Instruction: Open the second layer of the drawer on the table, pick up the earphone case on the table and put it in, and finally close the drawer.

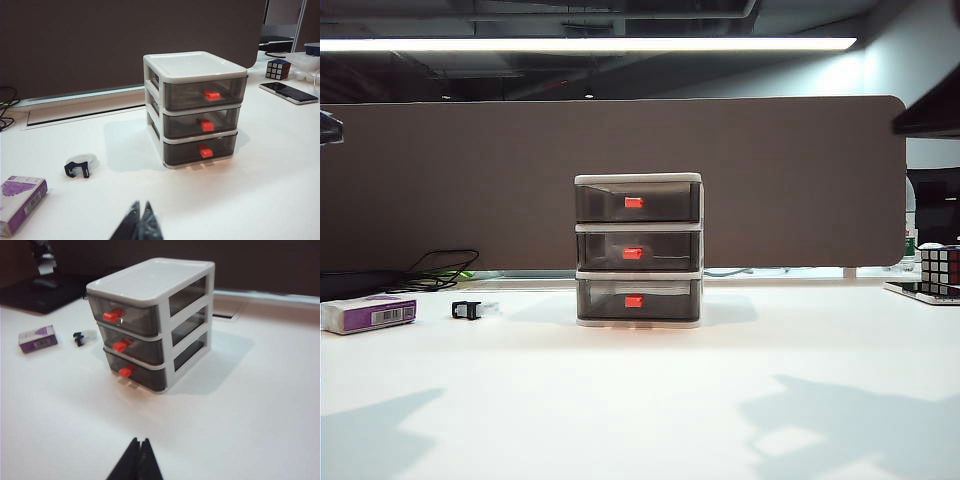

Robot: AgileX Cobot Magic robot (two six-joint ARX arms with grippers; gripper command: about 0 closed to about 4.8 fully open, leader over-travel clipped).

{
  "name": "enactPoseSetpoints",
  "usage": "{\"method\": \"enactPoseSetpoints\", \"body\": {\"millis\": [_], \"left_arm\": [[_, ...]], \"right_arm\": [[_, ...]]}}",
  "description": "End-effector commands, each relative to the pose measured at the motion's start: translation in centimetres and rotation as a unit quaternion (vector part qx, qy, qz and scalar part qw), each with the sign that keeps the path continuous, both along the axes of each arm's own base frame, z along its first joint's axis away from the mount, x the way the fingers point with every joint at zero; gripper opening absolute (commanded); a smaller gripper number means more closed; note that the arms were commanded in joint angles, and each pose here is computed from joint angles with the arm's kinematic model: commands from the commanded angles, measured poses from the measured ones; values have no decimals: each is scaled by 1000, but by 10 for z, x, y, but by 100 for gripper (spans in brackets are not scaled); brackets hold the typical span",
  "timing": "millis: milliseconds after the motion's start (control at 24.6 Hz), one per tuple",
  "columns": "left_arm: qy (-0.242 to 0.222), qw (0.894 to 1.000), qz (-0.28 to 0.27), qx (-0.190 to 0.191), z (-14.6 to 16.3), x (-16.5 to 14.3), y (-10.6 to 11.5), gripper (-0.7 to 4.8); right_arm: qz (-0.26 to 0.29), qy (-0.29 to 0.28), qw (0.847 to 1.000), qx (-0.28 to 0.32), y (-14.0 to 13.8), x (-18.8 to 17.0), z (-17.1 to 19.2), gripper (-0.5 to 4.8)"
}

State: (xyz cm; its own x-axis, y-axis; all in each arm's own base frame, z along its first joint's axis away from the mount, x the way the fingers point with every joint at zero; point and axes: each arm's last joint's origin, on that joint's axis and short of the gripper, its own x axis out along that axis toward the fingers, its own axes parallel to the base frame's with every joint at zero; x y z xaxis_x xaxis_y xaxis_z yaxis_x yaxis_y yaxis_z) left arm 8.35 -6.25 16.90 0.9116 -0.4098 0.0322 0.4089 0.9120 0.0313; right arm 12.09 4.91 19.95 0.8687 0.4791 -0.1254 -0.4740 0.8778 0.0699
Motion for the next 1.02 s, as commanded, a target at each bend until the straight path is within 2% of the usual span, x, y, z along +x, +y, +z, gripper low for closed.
{"method": "enactPoseSetpoints", "body": {"millis": [41, 325, 447, 528, 813, 1016], "left_arm": [[-7, 1000, 0, 3, 3, 0, 0, -5], [-6, 1000, -4, 14, 1, 0, 0, -5], [-1, 1000, -5, 23, 0, 0, 0, -5], [4, 999, 14, 49, -3, 2, 3, -5], [-10, 999, 22, 41, 0, 11, 16, -5], [-6, 998, 57, 32, 0, 17, 31, -5]], "right_arm": [[-17, -20, 1000, 11, -4, -8, -7, -5], [-31, -5, 998, 59, -10, -23, -40, -5], [-38, -1, 999, 37, -13, -30, -44, -5], [-52, 4, 998, 17, -16, -30, -47, -5], [-85, -17, 996, 3, -28, -26, -45, -5], [-124, -19, 992, 8, -38, -25, -44, -5]]}}
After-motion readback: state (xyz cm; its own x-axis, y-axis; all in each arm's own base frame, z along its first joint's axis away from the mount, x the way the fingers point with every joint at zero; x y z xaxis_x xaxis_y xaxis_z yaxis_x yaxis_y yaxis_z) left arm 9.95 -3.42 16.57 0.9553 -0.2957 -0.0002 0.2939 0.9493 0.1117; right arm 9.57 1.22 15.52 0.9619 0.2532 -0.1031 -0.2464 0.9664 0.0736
